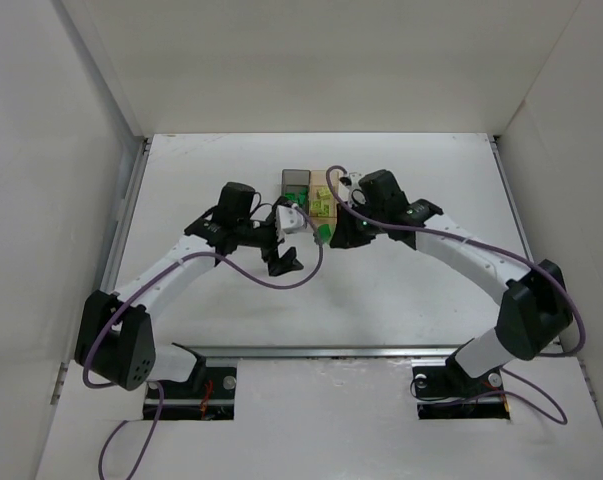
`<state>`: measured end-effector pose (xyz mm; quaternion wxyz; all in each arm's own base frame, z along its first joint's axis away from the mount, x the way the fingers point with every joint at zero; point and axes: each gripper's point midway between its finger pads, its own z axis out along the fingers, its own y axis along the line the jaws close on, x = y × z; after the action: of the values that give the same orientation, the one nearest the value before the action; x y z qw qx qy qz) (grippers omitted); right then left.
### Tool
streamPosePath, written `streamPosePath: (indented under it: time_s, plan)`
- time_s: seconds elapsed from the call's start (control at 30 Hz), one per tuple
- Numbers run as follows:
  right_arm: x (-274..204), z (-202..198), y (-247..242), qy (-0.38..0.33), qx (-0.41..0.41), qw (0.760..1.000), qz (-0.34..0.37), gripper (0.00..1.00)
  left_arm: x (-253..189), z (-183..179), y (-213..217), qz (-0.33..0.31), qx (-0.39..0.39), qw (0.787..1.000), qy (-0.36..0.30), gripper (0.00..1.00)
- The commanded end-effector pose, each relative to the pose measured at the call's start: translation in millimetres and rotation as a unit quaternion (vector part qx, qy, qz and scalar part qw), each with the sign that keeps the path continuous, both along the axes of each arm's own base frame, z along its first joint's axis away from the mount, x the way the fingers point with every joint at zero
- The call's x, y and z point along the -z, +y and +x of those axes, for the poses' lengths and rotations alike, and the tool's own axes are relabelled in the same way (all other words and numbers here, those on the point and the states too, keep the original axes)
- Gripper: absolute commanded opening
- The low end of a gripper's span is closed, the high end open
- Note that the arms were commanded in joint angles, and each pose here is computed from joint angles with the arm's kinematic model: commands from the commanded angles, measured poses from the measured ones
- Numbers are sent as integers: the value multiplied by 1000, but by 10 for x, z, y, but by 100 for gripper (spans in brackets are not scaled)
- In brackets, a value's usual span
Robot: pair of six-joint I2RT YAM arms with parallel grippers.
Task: Sort the legos into containers by color
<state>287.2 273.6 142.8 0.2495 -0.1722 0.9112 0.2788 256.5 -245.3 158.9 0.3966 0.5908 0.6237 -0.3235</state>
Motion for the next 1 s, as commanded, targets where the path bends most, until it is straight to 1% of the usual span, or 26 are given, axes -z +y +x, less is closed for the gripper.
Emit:
streamPosePath:
  time_s: [0.0, 0.03, 0.07, 0.13, 0.17, 0.23, 0.33, 0.4, 0.5, 0.53, 0.67, 0.83, 0.87, 0.93, 0.97]
  plan:
    - [-427, 56, 134, -36, 15, 998, 41, 0, -518, 176, -210, -73, -59, 996, -8, 100]
    - [-502, 62, 143, -40, 18, 998, 49, 0, -553, 235, -212, -78, -77, 994, -9, 100]
    - [-508, 46, 156, -38, 14, 998, 52, 0, -551, 279, -243, -82, -100, 992, 5, 100]
    - [-602, 79, 180, -47, 14, 997, 59, 0, -621, 335, -272, -100, -112, 989, 2, 98]
    - [-598, 58, 205, -49, 11, 997, 56, 0, -671, 330, -288, -106, -110, 988, 4, 95]
    - [-593, 48, 219, -51, 11, 997, 53, 0, -726, 304, -338, -115, -91, 989, 8, 91]
    - [-597, 1, 261, -49, 2, 997, 56, 0, -745, 244, -404, -119, -72, 990, 13, 90]
    - [-616, 1, 281, -50, -1, 997, 61, 0, -662, 212, -453, -105, -67, 992, 10, 90]
    - [-630, 14, 291, -54, -2, 996, 64, 0, -541, 279, -450, -86, -79, 993, 4, 91]
    - [-672, 6, 285, -58, -2, 996, 68, 0, -485, 339, -430, -77, -94, 993, 3, 91]
    - [-658, -46, 290, -57, -14, 996, 73, 0, -455, 415, -418, -69, -98, 993, -17, 91]
    - [-685, -106, 319, -55, -31, 994, 84, 0, -432, 439, -447, -66, -89, 994, -20, 78]
    - [-704, -137, 363, -56, -40, 994, 90, 0, -483, 434, -467, -72, -83, 994, -22, 69]
    - [-700, -154, 346, -59, -43, 993, 88, 0, -439, 392, -483, -69, -64, 995, -22, 58]
    - [-700, -154, 346, -59, -43, 993, 88, 0, -487, 375, -506, -75, -55, 995, -22, 52]
